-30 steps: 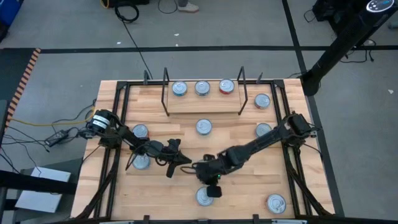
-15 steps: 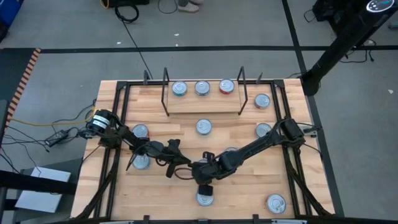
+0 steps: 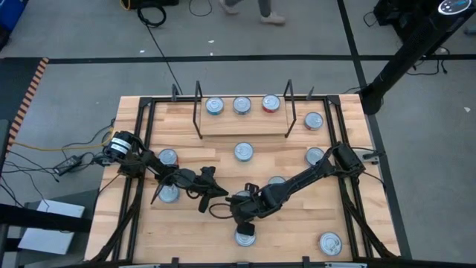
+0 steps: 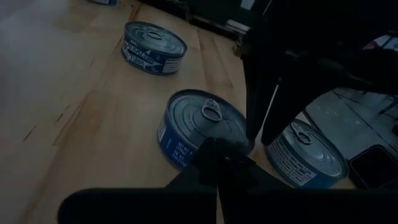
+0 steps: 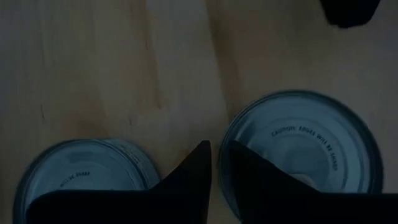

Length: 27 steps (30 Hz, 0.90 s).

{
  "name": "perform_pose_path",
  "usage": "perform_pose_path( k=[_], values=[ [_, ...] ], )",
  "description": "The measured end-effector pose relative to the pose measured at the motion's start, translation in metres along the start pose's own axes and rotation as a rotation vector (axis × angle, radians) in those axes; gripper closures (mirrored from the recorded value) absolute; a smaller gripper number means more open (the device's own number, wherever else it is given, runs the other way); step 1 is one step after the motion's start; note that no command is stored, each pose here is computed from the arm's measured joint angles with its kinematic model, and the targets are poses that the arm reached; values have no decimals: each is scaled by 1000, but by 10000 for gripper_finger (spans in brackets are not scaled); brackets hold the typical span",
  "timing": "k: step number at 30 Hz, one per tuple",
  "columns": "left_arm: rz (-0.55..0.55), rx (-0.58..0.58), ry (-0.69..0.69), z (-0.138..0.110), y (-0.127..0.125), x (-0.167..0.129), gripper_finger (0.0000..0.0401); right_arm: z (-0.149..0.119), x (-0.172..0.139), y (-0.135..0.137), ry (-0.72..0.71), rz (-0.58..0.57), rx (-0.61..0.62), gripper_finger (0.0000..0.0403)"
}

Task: Stack canned seafood by type on shelf
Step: Put the center blue tuna can on the shelf

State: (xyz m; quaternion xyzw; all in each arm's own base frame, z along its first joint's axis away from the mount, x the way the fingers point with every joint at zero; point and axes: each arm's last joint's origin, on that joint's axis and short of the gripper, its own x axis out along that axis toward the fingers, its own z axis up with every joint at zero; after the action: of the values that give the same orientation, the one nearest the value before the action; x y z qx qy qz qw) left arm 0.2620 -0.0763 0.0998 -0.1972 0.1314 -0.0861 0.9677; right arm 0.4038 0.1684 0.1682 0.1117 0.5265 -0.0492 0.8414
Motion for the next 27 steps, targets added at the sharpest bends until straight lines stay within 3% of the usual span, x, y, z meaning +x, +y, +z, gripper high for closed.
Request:
perform_pose_path(
  k=[12, 19, 27],
  values=[
    [-3, 19, -6, 1, 0, 1, 401, -5, 14, -2, 40, -35, -25, 339],
    [65, -6, -38, 2, 1, 1, 401, -4, 16, -12, 87, -53, -97, 378],
    [95, -8, -58, 3, 2, 0, 401, 2, 15, -21, 101, -22, -54, 398]
  ],
)
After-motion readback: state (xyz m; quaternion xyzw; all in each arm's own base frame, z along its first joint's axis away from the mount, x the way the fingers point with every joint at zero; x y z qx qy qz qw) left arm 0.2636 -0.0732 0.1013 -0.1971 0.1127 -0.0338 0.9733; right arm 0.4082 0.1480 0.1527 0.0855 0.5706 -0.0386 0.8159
